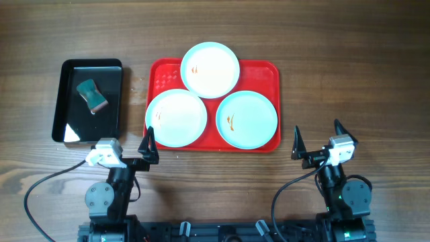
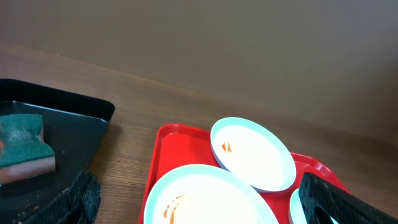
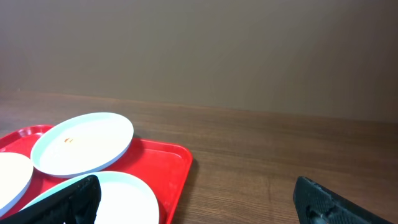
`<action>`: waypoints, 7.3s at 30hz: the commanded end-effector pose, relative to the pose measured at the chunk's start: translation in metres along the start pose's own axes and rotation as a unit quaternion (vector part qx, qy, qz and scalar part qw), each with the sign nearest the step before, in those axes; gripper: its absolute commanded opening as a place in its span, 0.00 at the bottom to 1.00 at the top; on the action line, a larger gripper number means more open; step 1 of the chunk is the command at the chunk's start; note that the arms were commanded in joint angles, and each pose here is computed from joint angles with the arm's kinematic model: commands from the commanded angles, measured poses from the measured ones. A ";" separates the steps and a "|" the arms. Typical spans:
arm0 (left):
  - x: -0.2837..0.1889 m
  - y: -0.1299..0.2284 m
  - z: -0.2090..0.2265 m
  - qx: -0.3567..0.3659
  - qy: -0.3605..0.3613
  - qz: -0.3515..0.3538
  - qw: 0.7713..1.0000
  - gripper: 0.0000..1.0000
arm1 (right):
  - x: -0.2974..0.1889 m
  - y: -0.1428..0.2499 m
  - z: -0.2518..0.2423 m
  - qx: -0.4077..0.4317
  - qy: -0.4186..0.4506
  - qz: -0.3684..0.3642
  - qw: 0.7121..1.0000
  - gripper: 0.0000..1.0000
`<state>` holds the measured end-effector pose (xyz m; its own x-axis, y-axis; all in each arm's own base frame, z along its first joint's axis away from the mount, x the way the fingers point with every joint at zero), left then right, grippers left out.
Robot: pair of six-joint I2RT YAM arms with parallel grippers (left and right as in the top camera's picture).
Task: Clean dirty plates on tray and stack at the side
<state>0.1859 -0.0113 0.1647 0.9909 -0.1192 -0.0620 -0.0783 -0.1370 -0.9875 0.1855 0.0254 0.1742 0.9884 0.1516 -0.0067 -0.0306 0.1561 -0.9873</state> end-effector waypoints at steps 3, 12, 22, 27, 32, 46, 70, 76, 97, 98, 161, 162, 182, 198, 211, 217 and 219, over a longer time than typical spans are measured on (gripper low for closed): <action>0.000 0.002 0.001 -0.004 -0.006 0.001 1.000 1.00 | 0.000 0.000 -0.002 -0.009 0.008 -0.002 1.000 1.00; 0.000 0.002 0.001 -0.004 -0.006 0.001 1.000 1.00 | 0.000 0.000 -0.002 -0.009 0.008 -0.002 1.000 1.00; -0.022 -0.027 -0.065 -0.289 0.295 0.039 0.910 1.00 | 0.000 0.000 -0.002 -0.009 0.008 -0.002 1.000 1.00; -0.028 -0.048 -0.070 -0.226 0.318 -0.019 0.921 1.00 | 0.000 0.000 -0.002 -0.008 0.008 -0.002 1.000 1.00; -0.022 -0.095 -0.049 -0.102 0.145 0.072 0.981 1.00 | 0.000 0.000 -0.002 -0.009 0.008 -0.002 1.000 0.99; 0.128 -0.126 0.076 -0.115 -0.274 0.466 0.833 1.00 | 0.000 0.000 -0.002 -0.009 0.008 -0.002 1.000 1.00; 0.201 0.047 0.187 -0.154 -0.320 0.545 0.759 0.72 | 0.000 0.000 -0.002 -0.009 0.008 -0.002 1.000 1.00; 0.194 0.072 0.186 -0.139 -0.302 0.576 0.747 0.64 | 0.000 0.000 -0.002 -0.009 0.008 -0.002 1.000 1.00; 0.201 0.037 0.185 -0.133 -0.304 0.528 0.782 0.70 | 0.000 0.000 -0.002 -0.009 0.008 -0.002 1.000 1.00; 0.201 0.040 0.186 -0.133 -0.304 0.529 0.781 0.67 | 0.000 0.000 -0.002 -0.009 0.008 -0.002 1.000 1.00; 0.171 0.043 0.164 -0.091 -0.226 0.547 0.801 0.04 | 0.000 0.000 -0.002 -0.009 0.008 -0.002 1.000 1.00; 0.173 0.037 0.164 -0.090 -0.226 0.543 0.804 0.04 | 0.000 0.000 -0.002 -0.009 0.008 -0.002 1.000 1.00; 0.168 -0.073 0.158 -0.054 -0.261 0.458 0.848 0.04 | 0.000 0.000 -0.002 -0.009 0.008 -0.002 1.000 1.00; 0.166 -0.014 0.151 -0.116 -0.210 0.511 0.826 0.04 | 0.000 0.000 -0.002 -0.009 0.008 -0.002 1.000 1.00; 0.155 -0.064 0.127 -0.141 -0.178 0.449 0.864 0.04 | 0.000 0.000 -0.002 -0.009 0.008 -0.002 1.000 1.00; 0.137 -0.116 0.052 -0.136 -0.057 0.415 0.898 0.04 | 0.000 0.000 -0.002 -0.009 0.008 -0.002 1.000 1.00; 0.135 -0.091 0.028 -0.138 -0.029 0.477 0.868 0.04 | 0.000 0.000 -0.002 -0.009 0.008 -0.002 1.000 1.00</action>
<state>0.3312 0.0488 0.2753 0.6106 -0.1322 -0.7808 -0.7777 -0.2861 -0.5597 0.1859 0.0255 0.1730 0.9884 0.1516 -0.0128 -0.0366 0.1554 -0.9872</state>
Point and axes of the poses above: each gripper's point midway between its finger pads, its own x axis out along the fingers, its own z axis along the line the jaws close on, y = z × x, the point moved 6 cm from there along -x, back along the fingers, and after that the axes turned 11 degrees about x, right-handed, at the moved point
